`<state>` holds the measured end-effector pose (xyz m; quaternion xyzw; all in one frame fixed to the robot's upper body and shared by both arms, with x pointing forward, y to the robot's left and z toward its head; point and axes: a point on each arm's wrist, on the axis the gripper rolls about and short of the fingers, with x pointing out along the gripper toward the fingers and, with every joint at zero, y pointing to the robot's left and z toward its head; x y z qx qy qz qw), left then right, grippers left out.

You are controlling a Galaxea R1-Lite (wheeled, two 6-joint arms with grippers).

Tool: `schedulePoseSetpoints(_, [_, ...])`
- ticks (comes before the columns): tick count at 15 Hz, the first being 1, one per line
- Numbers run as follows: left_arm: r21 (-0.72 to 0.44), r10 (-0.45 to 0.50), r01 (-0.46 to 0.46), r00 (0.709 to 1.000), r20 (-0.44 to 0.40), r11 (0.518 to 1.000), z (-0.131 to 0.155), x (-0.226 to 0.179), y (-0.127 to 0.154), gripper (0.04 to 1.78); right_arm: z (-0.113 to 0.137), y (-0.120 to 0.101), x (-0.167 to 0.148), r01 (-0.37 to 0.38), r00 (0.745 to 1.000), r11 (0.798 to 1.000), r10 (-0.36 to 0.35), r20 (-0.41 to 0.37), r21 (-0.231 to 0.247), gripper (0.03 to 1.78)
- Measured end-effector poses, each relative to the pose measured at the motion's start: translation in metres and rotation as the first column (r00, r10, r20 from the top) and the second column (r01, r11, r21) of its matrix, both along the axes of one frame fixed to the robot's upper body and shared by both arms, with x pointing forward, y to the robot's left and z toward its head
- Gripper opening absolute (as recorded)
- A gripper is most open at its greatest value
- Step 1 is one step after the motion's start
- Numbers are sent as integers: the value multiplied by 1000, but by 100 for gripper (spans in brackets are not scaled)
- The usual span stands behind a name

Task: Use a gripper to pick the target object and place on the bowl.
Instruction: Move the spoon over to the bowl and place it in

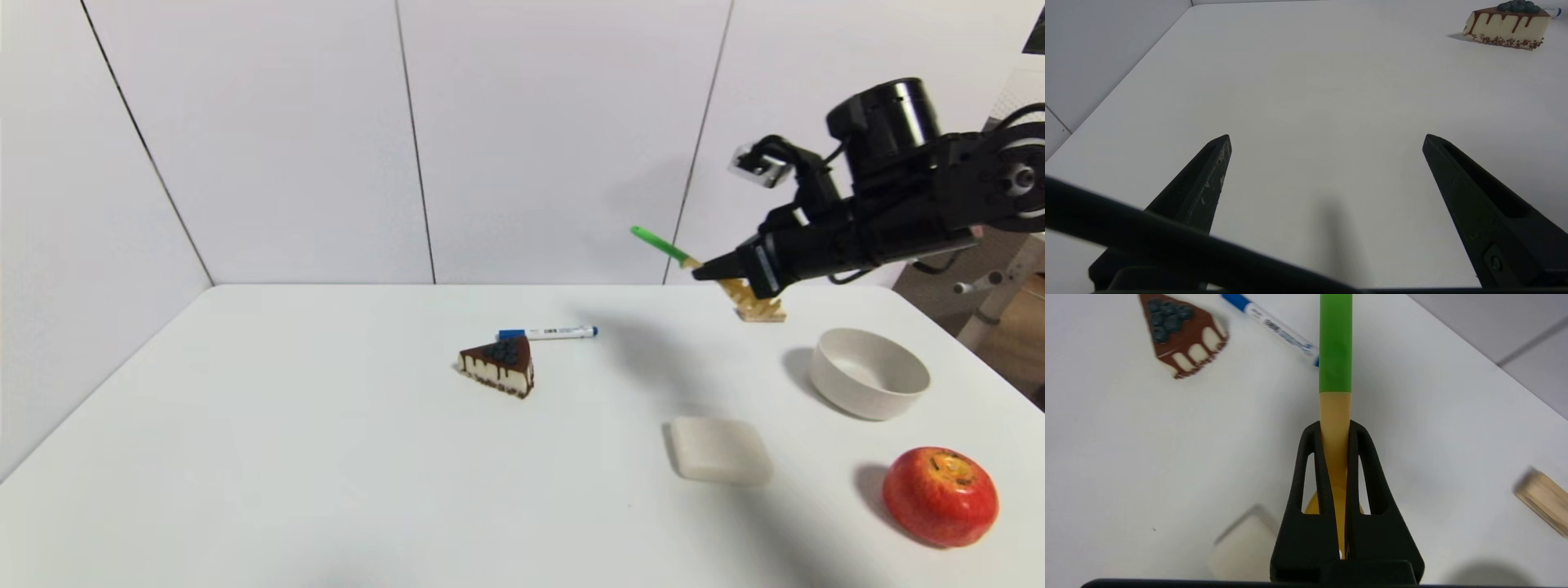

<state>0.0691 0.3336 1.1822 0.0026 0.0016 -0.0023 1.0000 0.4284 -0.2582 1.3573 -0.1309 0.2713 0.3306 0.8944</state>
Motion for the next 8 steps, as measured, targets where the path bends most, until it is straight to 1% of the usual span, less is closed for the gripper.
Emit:
schedulePoseSetpoints(3, [0, 0, 0, 1000, 0, 1000, 0, 0, 0, 169, 6, -69, -3, 104, 994, 993, -105, 13, 53, 11])
schedulePoseSetpoints(5, [0, 0, 0, 1000, 0, 1000, 0, 0, 0, 169, 3, -114, -8, 171, 985, 983, -172, 16, 71, 11])
schedulePoseSetpoints(8, [0, 0, 0, 1000, 0, 1000, 0, 0, 0, 169, -8, -167, -20, 244, 969, 965, -246, 5, 95, 11])
